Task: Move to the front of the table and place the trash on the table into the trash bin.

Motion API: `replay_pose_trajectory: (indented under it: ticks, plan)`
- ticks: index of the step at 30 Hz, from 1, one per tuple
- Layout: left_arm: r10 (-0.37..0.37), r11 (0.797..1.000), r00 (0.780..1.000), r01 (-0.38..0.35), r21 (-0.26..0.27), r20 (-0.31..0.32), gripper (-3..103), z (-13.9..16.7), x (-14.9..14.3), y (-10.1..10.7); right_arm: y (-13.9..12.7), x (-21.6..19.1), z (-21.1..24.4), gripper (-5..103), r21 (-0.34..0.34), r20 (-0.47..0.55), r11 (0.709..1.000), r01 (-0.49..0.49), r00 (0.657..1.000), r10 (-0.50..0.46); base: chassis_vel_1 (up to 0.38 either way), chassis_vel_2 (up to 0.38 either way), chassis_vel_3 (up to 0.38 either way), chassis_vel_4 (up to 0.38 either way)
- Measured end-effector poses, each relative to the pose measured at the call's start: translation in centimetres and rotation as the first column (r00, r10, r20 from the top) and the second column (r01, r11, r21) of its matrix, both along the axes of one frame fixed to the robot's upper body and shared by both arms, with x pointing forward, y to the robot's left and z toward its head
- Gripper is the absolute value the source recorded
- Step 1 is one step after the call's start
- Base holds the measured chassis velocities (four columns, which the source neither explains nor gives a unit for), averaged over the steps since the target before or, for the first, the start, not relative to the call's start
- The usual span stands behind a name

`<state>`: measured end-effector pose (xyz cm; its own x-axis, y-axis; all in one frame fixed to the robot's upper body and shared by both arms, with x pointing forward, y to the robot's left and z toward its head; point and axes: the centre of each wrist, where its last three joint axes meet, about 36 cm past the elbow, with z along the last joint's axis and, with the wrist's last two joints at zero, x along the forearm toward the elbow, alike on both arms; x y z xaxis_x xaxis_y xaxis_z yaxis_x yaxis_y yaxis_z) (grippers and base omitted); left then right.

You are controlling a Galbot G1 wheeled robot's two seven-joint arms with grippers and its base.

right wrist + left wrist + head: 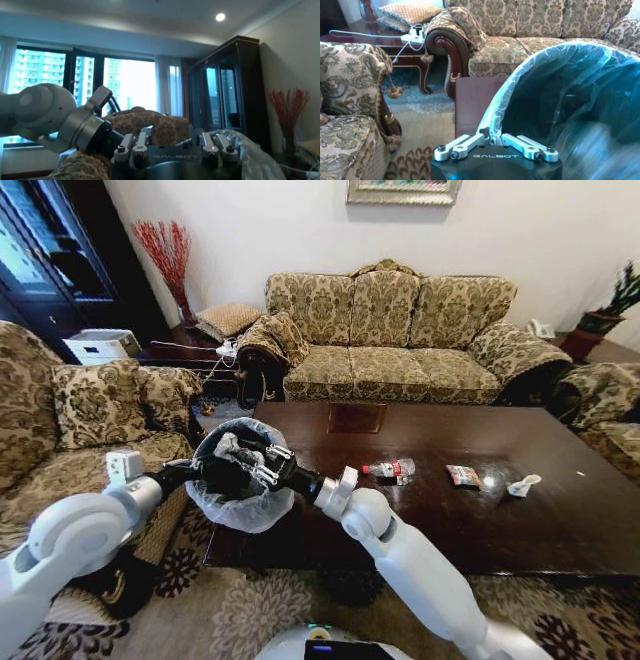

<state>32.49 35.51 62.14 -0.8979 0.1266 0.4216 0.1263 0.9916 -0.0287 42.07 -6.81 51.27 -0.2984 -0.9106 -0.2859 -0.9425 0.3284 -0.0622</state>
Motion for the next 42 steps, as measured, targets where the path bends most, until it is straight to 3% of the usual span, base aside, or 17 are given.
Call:
replay_pose_trajectory:
  ticks: [9, 13, 15, 16, 17, 18, 19, 20, 21, 23, 24, 26, 29, 30, 33, 37, 42]
  plan:
    - [0.022, 1.0, 1.0, -0.022, -0.004, -0.006, 0, -0.3, 0.0, 0.3, -1.5, 0.0, 0.2, 78, 0.084, -0.021, 0.995, 0.057, 0.998, -0.055, 0.0, 0.0, 0.0, 0.0]
    - [0.052, 0.999, 0.999, -0.052, 0.012, -0.008, 0, -0.3, 0.1, 1.1, -5.1, -0.1, -3.5, 93, 0.094, -0.106, 0.943, 0.318, 0.945, -0.308, 0.0, 0.0, 0.0, 0.0]
    - [0.064, 0.998, 0.998, -0.063, 0.016, -0.008, 0, -0.3, 0.2, 1.4, -7.4, -0.9, -6.4, 99, -0.013, -0.257, 0.765, 0.644, 0.737, -0.625, 0.0, 0.0, 0.0, 0.0]
    - [0.064, 0.998, 0.998, -0.063, 0.016, -0.008, 0, -0.3, 0.2, 1.4, -7.4, -0.9, -6.4, 99, -0.013, -0.257, 0.765, 0.644, 0.737, -0.625, 0.0, 0.0, 0.0, 0.0]
    - [0.065, 0.998, 0.998, -0.065, 0.016, -0.007, 0, -0.3, 0.3, 1.5, -7.5, -1.2, -6.9, 99, -0.043, -0.298, 0.705, 0.708, 0.665, -0.685, 0.0, 0.0, 0.0, 0.0]
    - [0.063, 0.998, 0.998, -0.063, 0.016, -0.006, 0, -0.3, 0.3, 1.4, -7.4, -1.6, -7.3, 100, -0.076, -0.351, 0.631, 0.772, 0.572, -0.742, 0.0, 0.0, 0.0, 0.0]
    - [0.058, 0.998, 0.998, -0.058, 0.015, -0.005, 0, -0.3, 0.4, 1.3, -7.2, -1.8, -7.6, 100, -0.12, -0.425, 0.52, 0.846, 0.429, -0.797, 0.0, 0.0, 0.0, 0.0]
    - [0.051, 0.999, 0.999, -0.051, 0.014, -0.005, 0, -0.3, 0.4, 1.1, -6.9, -1.7, -7.6, 100, -0.146, -0.462, 0.447, 0.883, 0.338, -0.82, 0.0, 0.0, 0.0, 0.0]
    - [0.051, 0.999, 0.999, -0.051, 0.014, -0.005, 0, -0.3, 0.4, 1.1, -6.9, -1.7, -7.6, 100, -0.146, -0.462, 0.447, 0.883, 0.338, -0.82, 0.0, 0.0, 0.0, 0.0]
    - [0.037, 0.999, 0.999, -0.036, 0.012, -0.004, 0, -0.2, 0.3, 0.6, -6.5, -1.0, -7.7, 100, -0.182, -0.506, 0.32, 0.93, 0.19, -0.841, 0.0, 0.0, 0.0, 0.0]
    - [0.031, 0.999, 1.0, -0.031, 0.011, -0.001, 0, -0.2, 0.2, 0.4, -6.4, -0.3, -7.5, 100, -0.207, -0.537, 0.229, 0.951, 0.085, -0.839, 0.0, 0.0, 0.0, 0.0]
    - [0.03, 0.999, 1.0, -0.03, 0.011, -0.001, 0, -0.2, 0.2, 0.4, -6.3, 0.0, -7.4, 100, -0.218, -0.55, 0.195, 0.956, 0.044, -0.834, 0.0, 0.0, 0.0, 0.0]
    - [0.036, 0.999, 0.999, -0.036, 0.007, 0.002, 0, -0.1, -0.2, 0.4, -5.4, 2.3, -6.5, 100, -0.329, -0.646, -0.007, 0.944, -0.231, -0.728, 0.0, 0.0, 0.0, 0.0]
    - [0.036, 0.999, 0.999, -0.036, 0.007, 0.002, 0, -0.1, -0.2, 0.4, -5.4, 2.3, -6.5, 100, -0.329, -0.646, -0.007, 0.944, -0.231, -0.728, 0.0, 0.0, 0.0, 0.0]
    - [0.039, 0.999, 0.999, -0.039, 0.003, 0.007, 0, -0.1, -0.4, 0.4, -6.0, 4.6, -6.4, 100, -0.395, -0.673, -0.064, 0.916, -0.337, -0.658, 0.0, 0.0, 0.0, 0.0]
    - [0.036, 0.999, 0.999, -0.036, -0.002, 0.01, 0, -0.1, -0.5, 0.2, -6.8, 6.8, -6.1, 100, -0.456, -0.698, -0.05, 0.889, -0.392, -0.6, 0.0, 0.0, 0.0, 0.0]
    - [0.037, 0.999, 0.999, -0.037, -0.006, 0.008, 0, -0.5, -0.5, 0.2, -9.1, 10.9, -7.5, 100, -0.523, -0.715, 0.013, 0.852, -0.43, -0.551, 0.0, 0.0, 0.0, 0.0]
